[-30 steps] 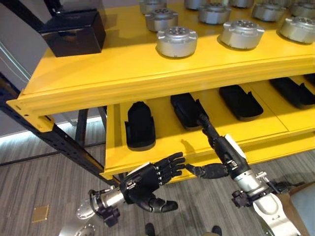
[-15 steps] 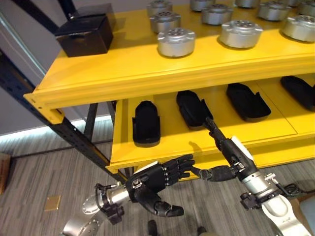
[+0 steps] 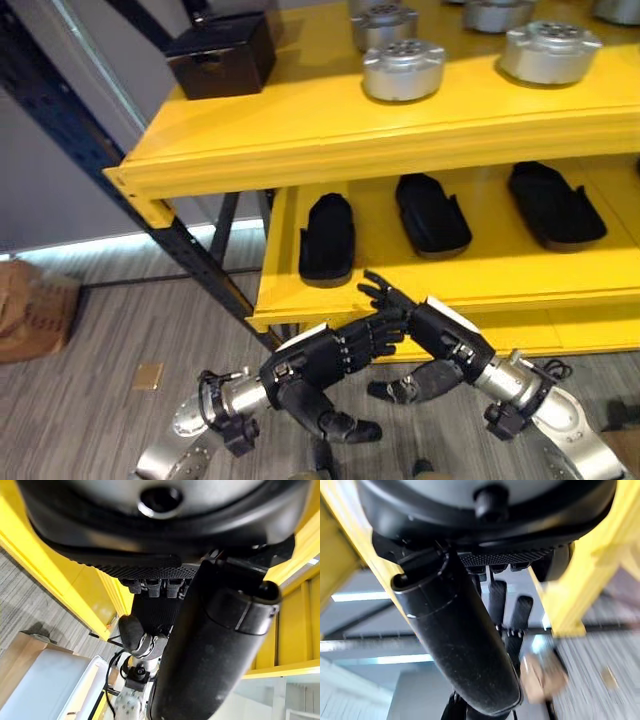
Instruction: Move parts from the plastic box to the shelf.
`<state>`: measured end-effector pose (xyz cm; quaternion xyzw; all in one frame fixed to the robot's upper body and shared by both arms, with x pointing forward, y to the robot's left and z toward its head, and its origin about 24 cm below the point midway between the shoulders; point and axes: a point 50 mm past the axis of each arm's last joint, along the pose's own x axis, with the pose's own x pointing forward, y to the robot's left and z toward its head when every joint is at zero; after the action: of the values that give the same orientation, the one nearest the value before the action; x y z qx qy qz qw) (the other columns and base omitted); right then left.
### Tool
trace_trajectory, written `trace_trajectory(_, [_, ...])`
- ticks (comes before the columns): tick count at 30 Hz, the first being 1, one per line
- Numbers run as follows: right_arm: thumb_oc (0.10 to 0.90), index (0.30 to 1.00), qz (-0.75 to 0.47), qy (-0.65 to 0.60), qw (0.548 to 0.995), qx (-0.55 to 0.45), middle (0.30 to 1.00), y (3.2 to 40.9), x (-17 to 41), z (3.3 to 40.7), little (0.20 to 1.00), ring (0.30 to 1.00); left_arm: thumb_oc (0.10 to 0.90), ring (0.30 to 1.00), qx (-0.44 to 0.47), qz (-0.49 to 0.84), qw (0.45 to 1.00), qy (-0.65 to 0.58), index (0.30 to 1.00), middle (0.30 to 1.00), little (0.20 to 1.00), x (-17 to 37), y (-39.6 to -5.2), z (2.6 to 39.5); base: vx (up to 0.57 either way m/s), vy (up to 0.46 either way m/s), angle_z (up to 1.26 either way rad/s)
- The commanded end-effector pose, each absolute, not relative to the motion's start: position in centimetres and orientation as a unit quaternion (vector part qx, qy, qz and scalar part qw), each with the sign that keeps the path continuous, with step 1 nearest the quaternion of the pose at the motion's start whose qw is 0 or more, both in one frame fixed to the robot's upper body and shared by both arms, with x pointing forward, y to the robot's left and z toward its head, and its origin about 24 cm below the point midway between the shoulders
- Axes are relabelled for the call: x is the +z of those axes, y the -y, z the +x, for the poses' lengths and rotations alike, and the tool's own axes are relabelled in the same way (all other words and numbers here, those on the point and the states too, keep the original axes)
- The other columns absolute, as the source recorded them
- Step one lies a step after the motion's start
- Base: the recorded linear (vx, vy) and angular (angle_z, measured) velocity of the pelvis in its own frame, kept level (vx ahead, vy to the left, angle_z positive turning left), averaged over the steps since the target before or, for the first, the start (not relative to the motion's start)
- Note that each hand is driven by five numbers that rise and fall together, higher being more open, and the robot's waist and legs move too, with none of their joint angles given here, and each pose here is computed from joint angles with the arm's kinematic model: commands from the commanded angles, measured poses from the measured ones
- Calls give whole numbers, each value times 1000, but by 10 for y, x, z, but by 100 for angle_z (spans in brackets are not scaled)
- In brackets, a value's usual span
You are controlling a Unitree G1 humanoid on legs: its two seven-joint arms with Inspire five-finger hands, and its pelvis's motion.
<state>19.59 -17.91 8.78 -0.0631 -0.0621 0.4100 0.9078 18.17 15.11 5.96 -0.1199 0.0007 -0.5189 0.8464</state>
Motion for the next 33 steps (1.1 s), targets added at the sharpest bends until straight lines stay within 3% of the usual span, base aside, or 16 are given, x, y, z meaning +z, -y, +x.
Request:
trace_trajectory(1, [900, 1000, -16, 207, 859, 468, 1000, 165, 143, 200, 1000, 1000, 900, 1000, -522, -82, 838, 132, 1000, 1000, 1000, 102, -154, 195, 20, 451, -20])
trace_trajectory(11, [900, 1000, -28, 225, 866, 446, 1000, 163, 141, 205, 1000, 1000, 900, 1000, -552, -68, 823, 116, 1000, 1000, 1000, 97, -156, 198, -52, 456, -9])
trace_trajectory(16, [900, 1000, -51, 220, 866, 446, 1000, 157, 139, 207, 1000, 1000, 900, 1000, -521, -56, 844, 113, 1000, 1000, 1000, 96, -162, 200, -50, 209, -13])
trace_trajectory(19, [900, 1000, -81, 210, 864, 450, 1000, 149, 136, 211, 1000, 1000, 900, 1000, -442, -20, 887, 134, 1000, 1000, 1000, 99, -170, 202, -13, 108, -49])
trace_trajectory(23, [900, 1000, -108, 178, 888, 410, 1000, 171, 127, 208, 1000, 1000, 900, 1000, -405, -8, 894, 192, 1000, 1000, 1000, 112, -181, 204, 80, 26, 29])
trace_trajectory(33, [900, 1000, -196, 139, 893, 381, 1000, 172, 110, 220, 1000, 1000, 900, 1000, -298, -11, 920, 254, 1000, 1000, 1000, 120, -203, 197, 56, -41, 35])
